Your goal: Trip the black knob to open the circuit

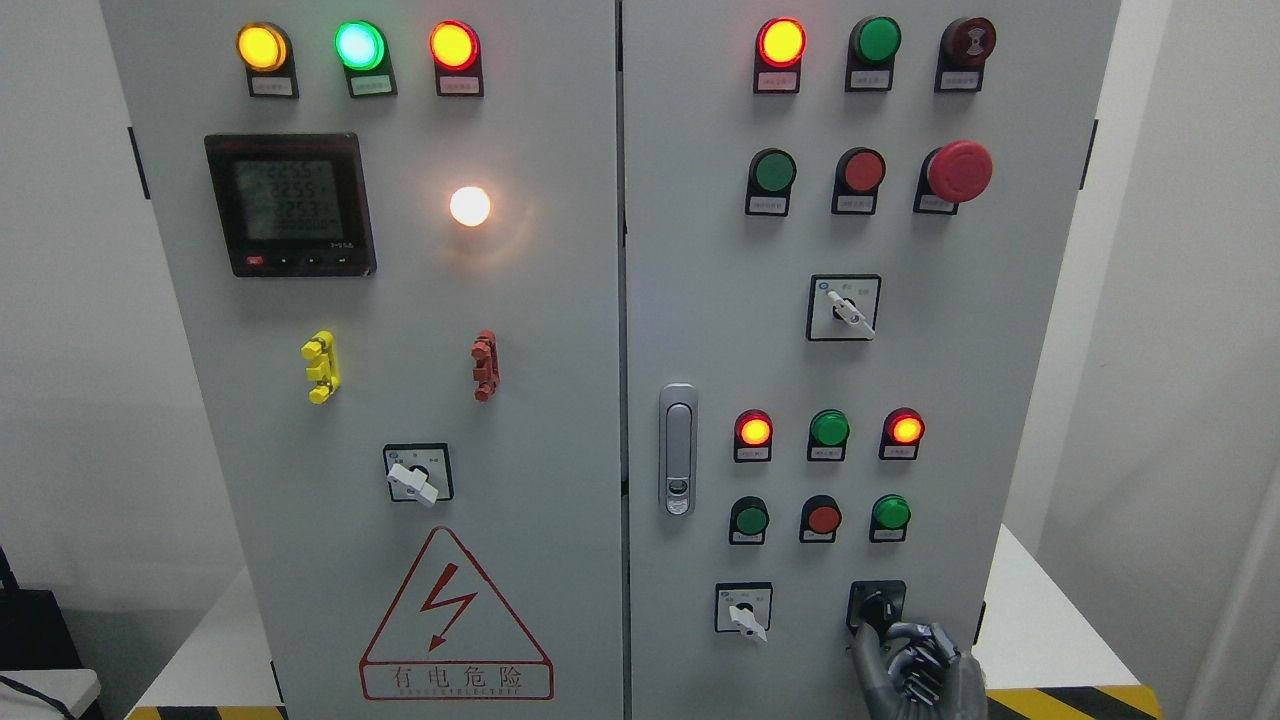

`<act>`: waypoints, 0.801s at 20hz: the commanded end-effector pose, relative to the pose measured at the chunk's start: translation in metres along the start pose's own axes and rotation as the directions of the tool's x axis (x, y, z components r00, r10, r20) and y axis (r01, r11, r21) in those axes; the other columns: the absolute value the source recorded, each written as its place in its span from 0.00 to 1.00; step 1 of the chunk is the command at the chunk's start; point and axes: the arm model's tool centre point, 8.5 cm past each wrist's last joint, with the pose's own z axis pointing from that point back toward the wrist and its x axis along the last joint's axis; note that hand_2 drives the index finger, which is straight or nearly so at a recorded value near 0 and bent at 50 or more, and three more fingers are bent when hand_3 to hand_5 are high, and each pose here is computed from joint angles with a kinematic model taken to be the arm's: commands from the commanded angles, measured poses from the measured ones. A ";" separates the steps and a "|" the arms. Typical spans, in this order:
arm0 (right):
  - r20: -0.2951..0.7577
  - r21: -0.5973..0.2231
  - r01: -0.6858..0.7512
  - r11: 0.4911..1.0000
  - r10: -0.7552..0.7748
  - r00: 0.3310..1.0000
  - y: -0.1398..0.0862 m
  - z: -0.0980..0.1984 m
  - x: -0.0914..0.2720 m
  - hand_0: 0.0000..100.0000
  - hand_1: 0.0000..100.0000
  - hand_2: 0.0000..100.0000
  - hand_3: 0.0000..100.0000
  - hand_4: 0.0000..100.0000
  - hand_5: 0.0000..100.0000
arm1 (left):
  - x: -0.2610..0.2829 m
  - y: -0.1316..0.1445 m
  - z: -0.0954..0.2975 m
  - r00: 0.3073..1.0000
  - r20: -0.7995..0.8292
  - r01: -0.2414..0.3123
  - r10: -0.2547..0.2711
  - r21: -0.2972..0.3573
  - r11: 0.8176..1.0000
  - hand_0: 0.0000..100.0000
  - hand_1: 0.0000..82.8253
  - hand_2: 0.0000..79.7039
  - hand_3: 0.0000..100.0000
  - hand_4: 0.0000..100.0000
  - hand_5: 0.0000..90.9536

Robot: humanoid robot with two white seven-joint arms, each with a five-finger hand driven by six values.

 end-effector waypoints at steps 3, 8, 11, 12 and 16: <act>0.003 0.002 0.012 1.000 -0.012 1.000 0.000 -0.001 0.002 0.52 0.79 0.64 0.94 0.96 0.98 | 0.005 -0.001 0.000 0.999 0.009 0.034 -0.034 -0.005 0.999 0.12 0.47 0.00 0.00 0.00 0.00; -0.007 0.009 0.039 0.999 -0.039 0.999 0.002 -0.001 0.002 0.52 0.79 0.64 0.94 0.97 0.98 | 0.005 -0.001 0.000 0.999 0.009 0.034 -0.034 -0.005 0.999 0.12 0.47 0.00 0.00 0.00 0.00; -0.009 0.011 0.038 0.999 -0.038 0.999 0.003 -0.001 0.001 0.52 0.79 0.64 0.94 0.97 0.98 | 0.005 -0.001 0.000 0.999 0.009 0.032 -0.032 -0.005 0.999 0.12 0.47 0.00 0.00 0.00 0.00; -0.009 0.011 0.039 0.999 -0.039 0.999 0.003 -0.001 0.001 0.52 0.79 0.64 0.94 0.97 0.98 | 0.005 -0.001 0.000 0.999 0.009 0.034 -0.034 -0.005 0.999 0.12 0.47 0.00 0.00 0.00 0.00; -0.020 0.015 0.065 0.998 -0.065 0.998 0.004 0.000 0.001 0.52 0.79 0.64 0.94 0.97 0.98 | 0.005 -0.001 0.000 0.999 0.009 0.034 -0.034 -0.005 0.999 0.12 0.47 0.00 0.00 0.00 0.00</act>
